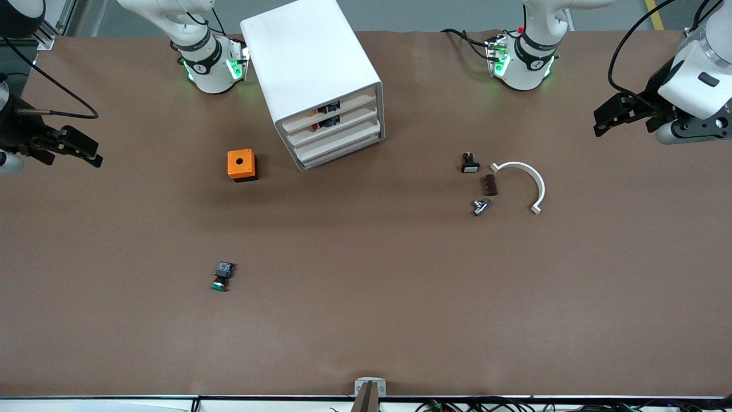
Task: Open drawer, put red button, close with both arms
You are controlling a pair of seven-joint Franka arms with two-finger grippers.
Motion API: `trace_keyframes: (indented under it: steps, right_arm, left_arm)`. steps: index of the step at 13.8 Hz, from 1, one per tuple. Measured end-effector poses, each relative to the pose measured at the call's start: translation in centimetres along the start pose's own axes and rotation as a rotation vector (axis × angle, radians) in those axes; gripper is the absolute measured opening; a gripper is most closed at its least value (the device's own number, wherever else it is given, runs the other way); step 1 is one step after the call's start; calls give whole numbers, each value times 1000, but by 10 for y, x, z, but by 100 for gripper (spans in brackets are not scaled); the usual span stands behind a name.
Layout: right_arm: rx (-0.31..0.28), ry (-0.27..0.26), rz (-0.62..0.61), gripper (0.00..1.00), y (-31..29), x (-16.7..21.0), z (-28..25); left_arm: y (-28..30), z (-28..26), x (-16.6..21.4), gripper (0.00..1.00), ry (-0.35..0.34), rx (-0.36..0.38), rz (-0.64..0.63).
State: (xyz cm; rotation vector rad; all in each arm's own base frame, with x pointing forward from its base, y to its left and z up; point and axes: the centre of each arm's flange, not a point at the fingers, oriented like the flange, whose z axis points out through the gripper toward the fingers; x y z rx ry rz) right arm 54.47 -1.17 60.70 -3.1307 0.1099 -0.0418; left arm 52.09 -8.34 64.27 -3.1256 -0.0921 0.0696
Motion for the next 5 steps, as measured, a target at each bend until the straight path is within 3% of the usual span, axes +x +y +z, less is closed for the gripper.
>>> trace_keyframes:
  steps: [5]
  right_arm:
    - [0,-1,1,100,1,0,0]
  left_arm:
    - [-1,1,1,100,-2,2,34]
